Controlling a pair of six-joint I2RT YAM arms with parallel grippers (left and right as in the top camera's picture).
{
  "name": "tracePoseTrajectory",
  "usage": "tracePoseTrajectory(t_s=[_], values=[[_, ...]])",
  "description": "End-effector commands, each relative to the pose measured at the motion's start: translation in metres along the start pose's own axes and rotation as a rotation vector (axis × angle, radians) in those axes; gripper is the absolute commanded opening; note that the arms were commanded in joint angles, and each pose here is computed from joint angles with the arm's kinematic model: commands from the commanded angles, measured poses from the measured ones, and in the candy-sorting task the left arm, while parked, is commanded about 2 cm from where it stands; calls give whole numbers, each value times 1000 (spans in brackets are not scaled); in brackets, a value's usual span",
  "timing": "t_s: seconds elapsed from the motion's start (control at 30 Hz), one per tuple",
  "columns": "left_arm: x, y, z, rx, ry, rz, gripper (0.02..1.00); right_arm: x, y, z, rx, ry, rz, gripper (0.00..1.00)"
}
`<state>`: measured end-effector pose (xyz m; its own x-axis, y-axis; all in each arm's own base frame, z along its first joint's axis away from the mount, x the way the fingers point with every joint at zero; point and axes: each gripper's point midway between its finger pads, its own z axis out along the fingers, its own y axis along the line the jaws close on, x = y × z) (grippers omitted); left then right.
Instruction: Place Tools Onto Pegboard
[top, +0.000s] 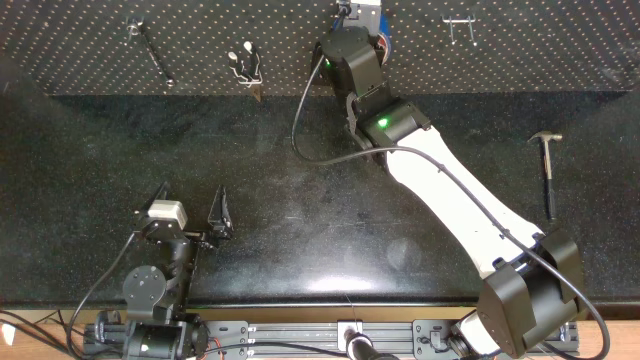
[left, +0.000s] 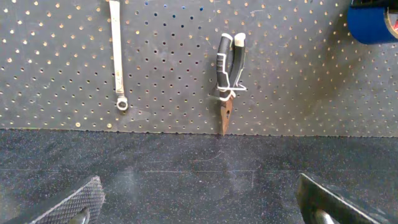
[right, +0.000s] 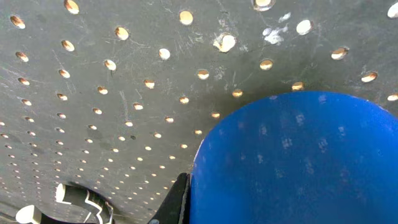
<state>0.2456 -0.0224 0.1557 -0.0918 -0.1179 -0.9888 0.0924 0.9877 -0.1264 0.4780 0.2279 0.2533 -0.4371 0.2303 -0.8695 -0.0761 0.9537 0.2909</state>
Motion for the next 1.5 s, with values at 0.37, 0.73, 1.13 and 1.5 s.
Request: tracePoseTrajectory(t_s=[0.37, 0.73, 1.13, 1.5], values=[[0, 2, -1, -10, -4, 9, 998, -16, 3, 0, -5, -35, 31, 369], [0, 2, -1, -10, -4, 9, 996, -13, 5, -8, -5, -12, 17, 369], [0, 2, -1, -10, -4, 9, 998, -38, 15, -47, -49, -55, 29, 369], [0, 2, -1, -10, -4, 9, 993, -40, 11, -68, -43, -34, 20, 371]])
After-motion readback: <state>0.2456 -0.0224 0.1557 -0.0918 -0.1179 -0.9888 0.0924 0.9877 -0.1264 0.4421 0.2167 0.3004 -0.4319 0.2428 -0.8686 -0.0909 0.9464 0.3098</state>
